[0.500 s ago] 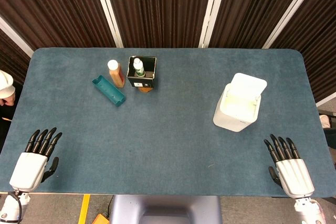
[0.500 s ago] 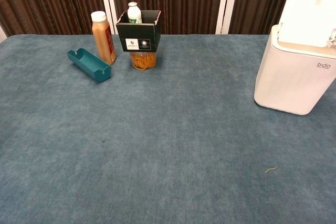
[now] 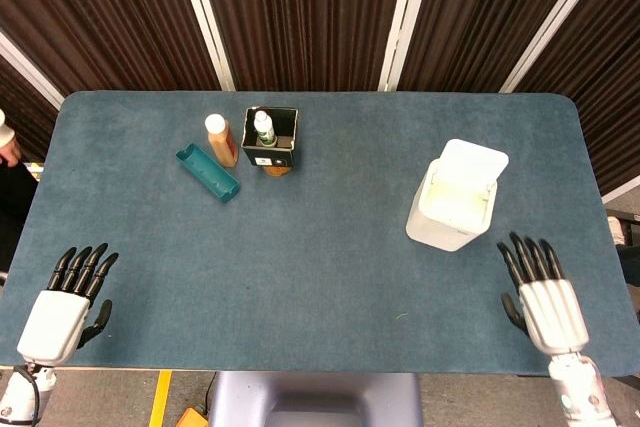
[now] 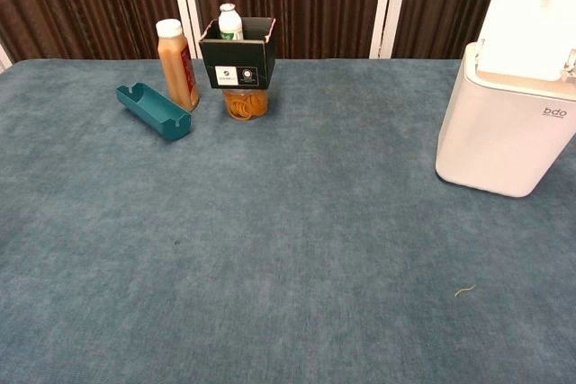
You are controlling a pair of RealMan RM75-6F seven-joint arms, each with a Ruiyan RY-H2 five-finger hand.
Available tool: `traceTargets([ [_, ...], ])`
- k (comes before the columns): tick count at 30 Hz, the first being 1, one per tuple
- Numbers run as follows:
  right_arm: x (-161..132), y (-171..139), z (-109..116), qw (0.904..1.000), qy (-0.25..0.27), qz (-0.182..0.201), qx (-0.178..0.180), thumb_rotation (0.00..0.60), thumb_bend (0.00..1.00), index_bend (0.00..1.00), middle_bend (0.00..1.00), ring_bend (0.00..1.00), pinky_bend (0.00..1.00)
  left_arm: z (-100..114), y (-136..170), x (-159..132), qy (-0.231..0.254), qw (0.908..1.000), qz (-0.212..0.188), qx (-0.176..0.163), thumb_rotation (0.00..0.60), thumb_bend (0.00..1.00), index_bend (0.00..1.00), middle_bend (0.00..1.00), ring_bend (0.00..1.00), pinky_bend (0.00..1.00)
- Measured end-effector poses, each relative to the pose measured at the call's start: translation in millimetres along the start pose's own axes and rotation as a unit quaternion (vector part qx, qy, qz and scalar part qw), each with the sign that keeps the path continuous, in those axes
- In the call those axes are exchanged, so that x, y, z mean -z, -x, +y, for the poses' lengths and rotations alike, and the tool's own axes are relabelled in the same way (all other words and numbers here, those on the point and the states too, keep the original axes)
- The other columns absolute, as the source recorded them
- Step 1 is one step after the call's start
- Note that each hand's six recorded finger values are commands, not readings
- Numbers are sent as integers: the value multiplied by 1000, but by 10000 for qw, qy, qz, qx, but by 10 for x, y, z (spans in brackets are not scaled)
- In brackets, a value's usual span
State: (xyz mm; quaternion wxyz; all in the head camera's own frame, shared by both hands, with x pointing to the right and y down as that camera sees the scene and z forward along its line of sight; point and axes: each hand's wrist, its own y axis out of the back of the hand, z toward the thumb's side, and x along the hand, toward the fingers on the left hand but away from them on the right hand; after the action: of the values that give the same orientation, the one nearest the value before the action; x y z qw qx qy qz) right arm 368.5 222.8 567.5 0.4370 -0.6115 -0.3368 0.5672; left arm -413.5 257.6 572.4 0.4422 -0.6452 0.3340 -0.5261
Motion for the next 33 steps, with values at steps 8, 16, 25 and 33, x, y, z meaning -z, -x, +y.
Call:
traceTargets([
  [8,-210,903,482,9978,-216,-369,512,600,665,250,1000,1000,1000,42,-2,25,48,10000,17,-79,600,515,0,0,0,0],
  [16,-381,1556,616,9945,-341,-989,60,600,855,336,1000,1000,1000,73,-6,55,112,9998,-3,-169,600,515,0,0,0,0],
  [25,-573,1957,689,9918,-357,-1210,-193,600,868,332,1000,1000,1000,128,11,102,184,9993,15,-313,600,514,0,0,0,0],
  [33,-429,2054,715,9886,-309,-1450,-251,600,867,340,1000,1000,1000,94,-2,105,143,9996,34,-223,600,512,0,0,0,0],
])
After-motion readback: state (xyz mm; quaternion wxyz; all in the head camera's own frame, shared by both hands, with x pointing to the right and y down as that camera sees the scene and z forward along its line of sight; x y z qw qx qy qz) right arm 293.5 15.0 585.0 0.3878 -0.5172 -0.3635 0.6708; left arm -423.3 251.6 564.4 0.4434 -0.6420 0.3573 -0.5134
